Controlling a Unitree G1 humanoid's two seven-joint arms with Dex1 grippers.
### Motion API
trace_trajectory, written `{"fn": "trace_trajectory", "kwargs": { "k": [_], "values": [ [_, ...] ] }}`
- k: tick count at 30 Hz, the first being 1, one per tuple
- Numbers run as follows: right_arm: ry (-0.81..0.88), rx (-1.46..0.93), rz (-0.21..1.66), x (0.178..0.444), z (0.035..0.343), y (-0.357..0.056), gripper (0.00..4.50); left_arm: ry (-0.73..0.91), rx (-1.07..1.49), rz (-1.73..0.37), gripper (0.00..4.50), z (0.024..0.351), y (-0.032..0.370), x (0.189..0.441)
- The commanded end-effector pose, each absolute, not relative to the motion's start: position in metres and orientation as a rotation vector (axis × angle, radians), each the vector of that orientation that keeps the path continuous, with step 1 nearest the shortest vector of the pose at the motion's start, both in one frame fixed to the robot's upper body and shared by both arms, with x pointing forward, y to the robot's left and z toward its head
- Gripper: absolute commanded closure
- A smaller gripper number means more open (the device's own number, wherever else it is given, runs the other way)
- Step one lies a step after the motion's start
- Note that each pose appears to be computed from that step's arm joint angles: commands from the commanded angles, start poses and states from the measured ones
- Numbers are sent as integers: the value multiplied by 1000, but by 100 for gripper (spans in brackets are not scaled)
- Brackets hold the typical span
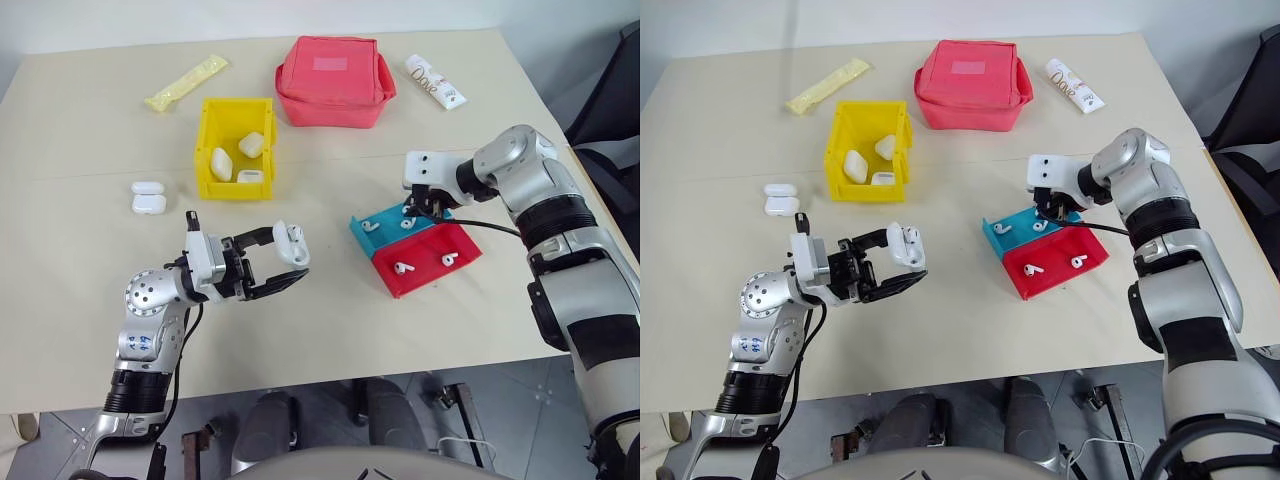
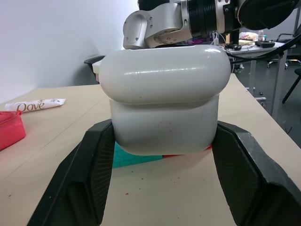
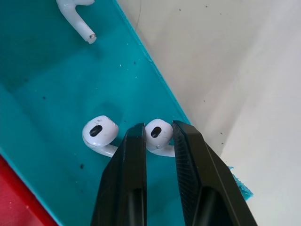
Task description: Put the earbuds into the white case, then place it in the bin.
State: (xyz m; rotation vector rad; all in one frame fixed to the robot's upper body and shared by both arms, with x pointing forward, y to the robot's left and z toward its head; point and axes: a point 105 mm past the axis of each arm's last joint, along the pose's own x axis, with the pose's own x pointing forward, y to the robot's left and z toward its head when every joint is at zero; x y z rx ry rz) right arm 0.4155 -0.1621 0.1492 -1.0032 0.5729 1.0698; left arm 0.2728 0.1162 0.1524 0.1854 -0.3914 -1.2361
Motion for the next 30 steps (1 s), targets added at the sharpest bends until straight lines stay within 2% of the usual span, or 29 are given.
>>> {"fn": "trace_trajectory", "kwargs": {
  "k": [1, 5, 9, 12, 16, 19, 24, 30],
  "values": [
    [547, -1009, 1059, 419, 157, -160, 405, -437, 213, -1238, 176, 162, 116, 269],
    [441, -975, 1069, 419, 181, -153, 405, -439, 208, -1258, 176, 163, 112, 270],
    [326, -832, 1137, 406, 207, -142, 405, -439, 192, -1305, 176, 161, 106, 268],
    [197, -700, 1201, 382, 231, -135, 405, -446, 178, -1361, 176, 160, 96, 268],
    [154, -513, 1252, 340, 251, -126, 405, -465, 166, -1412, 176, 162, 85, 275],
    [197, -319, 1265, 311, 253, -115, 405, -477, 164, -1430, 176, 164, 80, 282],
    [249, -64, 1232, 278, 254, -105, 405, -486, 177, -1460, 176, 164, 74, 292],
    [208, 137, 1234, 259, 251, -92, 405, -506, 183, -1498, 176, 165, 66, 305]
  ]
}}
